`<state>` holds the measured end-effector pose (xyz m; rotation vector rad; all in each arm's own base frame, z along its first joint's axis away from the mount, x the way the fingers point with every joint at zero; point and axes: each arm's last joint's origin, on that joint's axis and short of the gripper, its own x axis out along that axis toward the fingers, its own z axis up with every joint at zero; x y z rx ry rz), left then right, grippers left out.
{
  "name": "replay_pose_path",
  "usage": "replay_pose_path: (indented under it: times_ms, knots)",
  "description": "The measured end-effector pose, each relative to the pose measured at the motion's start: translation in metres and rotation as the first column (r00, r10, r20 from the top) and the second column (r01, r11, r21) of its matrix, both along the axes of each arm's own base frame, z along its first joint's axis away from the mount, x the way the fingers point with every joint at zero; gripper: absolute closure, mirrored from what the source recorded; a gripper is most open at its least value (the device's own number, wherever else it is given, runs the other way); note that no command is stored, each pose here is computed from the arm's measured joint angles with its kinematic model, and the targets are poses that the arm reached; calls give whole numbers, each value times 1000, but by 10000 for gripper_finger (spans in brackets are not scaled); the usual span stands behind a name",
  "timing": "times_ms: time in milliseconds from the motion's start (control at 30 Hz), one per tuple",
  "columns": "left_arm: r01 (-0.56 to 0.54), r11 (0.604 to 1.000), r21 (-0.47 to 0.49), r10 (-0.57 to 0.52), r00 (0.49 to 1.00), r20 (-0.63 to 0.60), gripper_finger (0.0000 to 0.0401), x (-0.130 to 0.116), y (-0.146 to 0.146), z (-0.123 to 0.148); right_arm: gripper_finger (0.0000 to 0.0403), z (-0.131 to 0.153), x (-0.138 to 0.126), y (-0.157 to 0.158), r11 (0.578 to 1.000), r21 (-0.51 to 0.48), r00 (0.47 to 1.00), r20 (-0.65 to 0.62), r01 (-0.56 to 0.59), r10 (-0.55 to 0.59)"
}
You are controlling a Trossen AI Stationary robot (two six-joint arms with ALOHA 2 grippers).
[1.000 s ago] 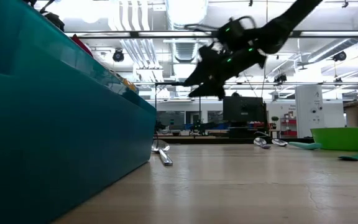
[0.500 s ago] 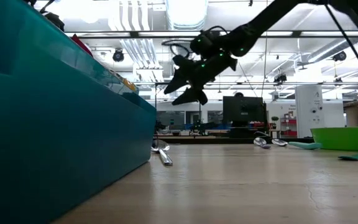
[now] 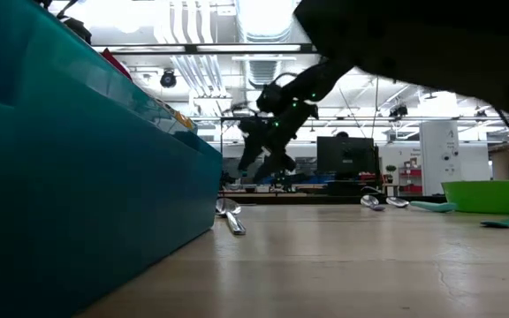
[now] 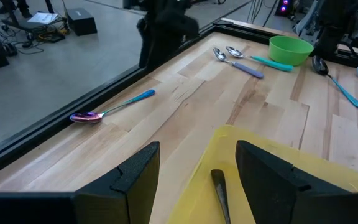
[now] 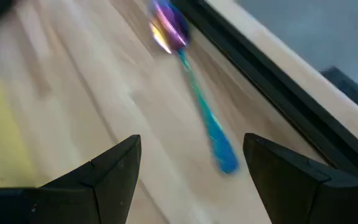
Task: Pick & Place Food Item
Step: Put the purple spoon into the yellow bin
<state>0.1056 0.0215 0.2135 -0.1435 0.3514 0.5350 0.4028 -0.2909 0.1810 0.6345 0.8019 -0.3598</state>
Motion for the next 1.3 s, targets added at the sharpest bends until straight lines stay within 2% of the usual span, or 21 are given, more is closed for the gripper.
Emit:
replay_pose_path:
  times_ms: [233, 567, 733, 867, 1000, 1100, 1200, 1300]
  knots:
    - [0, 1000, -1, 0, 1000, -8, 189, 0, 0, -1, 122, 5, 12, -10, 995, -39, 994, -61, -94, 92]
    - [0, 1000, -3, 0, 1000, -29, 189, -1, 0, -3, 122, 2, 17, -9, 991, -43, 988, -99, -125, 120]
    - [0, 1000, -3, 0, 1000, -29, 189, -1, 0, -2, 122, 0, 14, -14, 979, -178, 978, -198, -102, 66]
    - [0, 1000, -3, 0, 1000, -29, 189, -1, 0, -3, 122, 0, 13, -16, 970, -208, 973, -217, -123, 77]
    - [0, 1000, -3, 0, 1000, -29, 189, -1, 0, -3, 122, -2, 11, -14, 984, -176, 968, -251, -29, -16]
    - [0, 1000, -3, 0, 1000, -29, 189, -1, 0, -3, 122, -3, 9, -14, 985, -168, 963, -269, -27, -20]
    - [0, 1000, -3, 0, 1000, -29, 189, -1, 0, -3, 122, -2, 10, -12, 993, -95, 977, -209, -72, 51]
    - [0, 1000, -3, 0, 999, -37, 189, -1, 0, -3, 122, 1, 14, -10, 985, 10, 983, -62, -173, 174]
